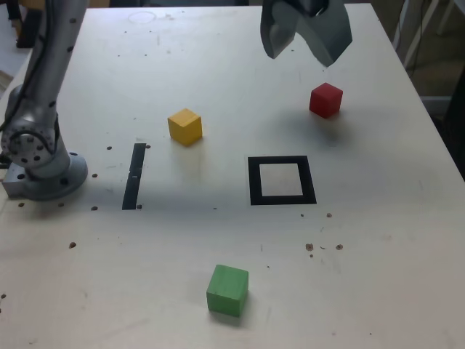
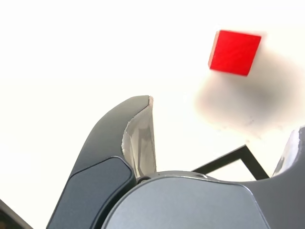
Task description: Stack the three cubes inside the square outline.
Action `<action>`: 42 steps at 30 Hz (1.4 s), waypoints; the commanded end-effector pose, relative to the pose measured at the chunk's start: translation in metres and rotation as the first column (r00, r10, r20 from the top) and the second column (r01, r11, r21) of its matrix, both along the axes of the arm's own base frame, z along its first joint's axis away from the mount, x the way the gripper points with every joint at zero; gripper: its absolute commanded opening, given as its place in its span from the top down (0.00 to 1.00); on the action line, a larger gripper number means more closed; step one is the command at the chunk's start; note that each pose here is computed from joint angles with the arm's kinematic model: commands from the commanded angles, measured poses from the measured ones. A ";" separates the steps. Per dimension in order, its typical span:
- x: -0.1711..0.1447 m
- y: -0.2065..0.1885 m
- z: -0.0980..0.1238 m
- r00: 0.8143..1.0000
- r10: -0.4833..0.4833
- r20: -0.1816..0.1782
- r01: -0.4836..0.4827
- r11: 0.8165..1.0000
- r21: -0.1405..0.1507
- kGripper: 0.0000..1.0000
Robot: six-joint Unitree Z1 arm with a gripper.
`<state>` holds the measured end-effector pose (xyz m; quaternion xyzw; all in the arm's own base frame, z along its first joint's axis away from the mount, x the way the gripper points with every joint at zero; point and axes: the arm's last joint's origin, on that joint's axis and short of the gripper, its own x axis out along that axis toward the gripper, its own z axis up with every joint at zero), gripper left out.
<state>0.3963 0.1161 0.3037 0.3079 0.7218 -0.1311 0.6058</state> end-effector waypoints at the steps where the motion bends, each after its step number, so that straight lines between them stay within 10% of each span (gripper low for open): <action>1: 0.012 0.004 -0.012 1.000 -0.013 -0.024 0.013 1.000 -0.006 0.03; 22: 0.048 0.013 -0.070 0.994 -0.067 -0.084 0.065 0.997 -0.032 0.02; 42: 0.060 0.015 -0.088 0.995 -0.070 -0.068 0.067 0.997 -0.042 0.48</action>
